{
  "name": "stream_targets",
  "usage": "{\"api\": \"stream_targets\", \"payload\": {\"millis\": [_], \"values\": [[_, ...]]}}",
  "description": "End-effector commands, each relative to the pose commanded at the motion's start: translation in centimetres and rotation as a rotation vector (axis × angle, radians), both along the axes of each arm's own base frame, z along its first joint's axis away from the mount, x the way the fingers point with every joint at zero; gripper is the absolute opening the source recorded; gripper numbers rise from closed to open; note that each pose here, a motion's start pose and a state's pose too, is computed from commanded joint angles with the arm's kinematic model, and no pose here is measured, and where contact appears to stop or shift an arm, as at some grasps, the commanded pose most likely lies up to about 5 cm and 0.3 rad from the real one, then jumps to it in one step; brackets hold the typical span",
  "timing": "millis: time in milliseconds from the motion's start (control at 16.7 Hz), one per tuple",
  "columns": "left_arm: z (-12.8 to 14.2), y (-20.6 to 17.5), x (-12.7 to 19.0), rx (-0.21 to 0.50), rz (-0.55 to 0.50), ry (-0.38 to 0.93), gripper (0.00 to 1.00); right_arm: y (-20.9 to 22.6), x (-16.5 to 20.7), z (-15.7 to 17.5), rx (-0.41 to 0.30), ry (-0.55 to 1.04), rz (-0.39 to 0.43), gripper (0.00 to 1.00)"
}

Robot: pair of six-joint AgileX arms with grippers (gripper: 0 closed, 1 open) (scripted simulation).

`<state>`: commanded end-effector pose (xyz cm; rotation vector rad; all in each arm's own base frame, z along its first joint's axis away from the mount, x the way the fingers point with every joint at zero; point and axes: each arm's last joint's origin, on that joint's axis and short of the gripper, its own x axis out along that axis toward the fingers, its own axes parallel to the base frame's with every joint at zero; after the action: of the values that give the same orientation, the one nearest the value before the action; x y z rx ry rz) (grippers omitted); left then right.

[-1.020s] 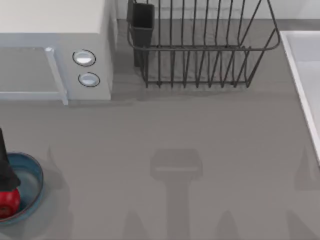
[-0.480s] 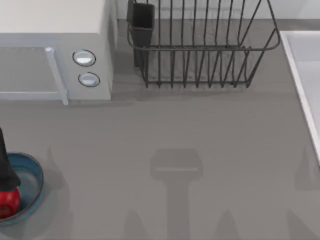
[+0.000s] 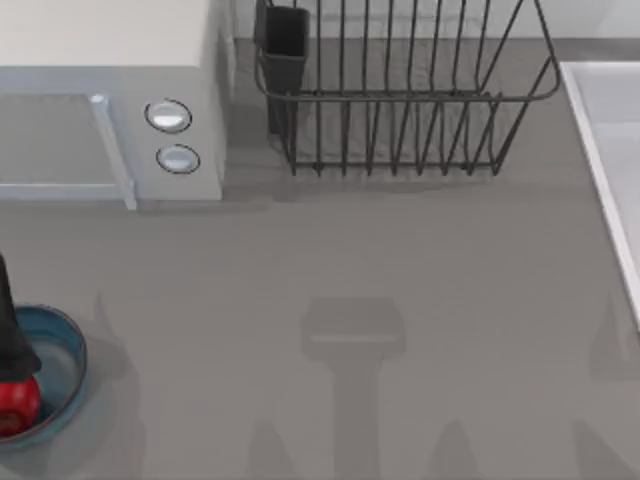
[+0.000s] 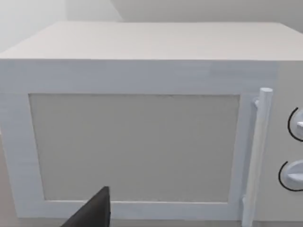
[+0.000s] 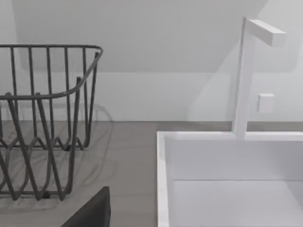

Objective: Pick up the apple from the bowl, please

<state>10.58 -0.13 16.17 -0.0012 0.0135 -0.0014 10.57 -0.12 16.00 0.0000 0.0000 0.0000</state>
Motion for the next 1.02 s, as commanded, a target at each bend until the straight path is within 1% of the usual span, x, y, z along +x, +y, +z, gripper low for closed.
{"api": "stream_targets", "payload": {"millis": [180,300,480,660,840,1020], "values": [[1.1,-0.1,0.2,-0.008,-0.01,0.107,1.0,0.0,0.0,0.0,0.0,0.0,0.0,1.0],[2.1,-0.2,0.6,-0.015,-0.019,0.238,1.0,0.0,0.0,0.0,0.0,0.0,0.0,1.0],[3.6,-0.5,2.1,-0.023,-0.031,0.503,1.0,0.0,0.0,0.0,0.0,0.0,0.0,1.0],[4.6,-0.9,4.6,-0.023,-0.038,0.812,1.0,0.0,0.0,0.0,0.0,0.0,0.0,1.0],[4.8,-1.4,7.5,-0.014,-0.036,1.11,1.0,0.0,0.0,0.0,0.0,0.0,0.0,1.0],[4.3,-2.0,10.2,0.0,-0.027,1.357,1.0,0.0,0.0,0.0,0.0,0.0,0.0,1.0]]}}
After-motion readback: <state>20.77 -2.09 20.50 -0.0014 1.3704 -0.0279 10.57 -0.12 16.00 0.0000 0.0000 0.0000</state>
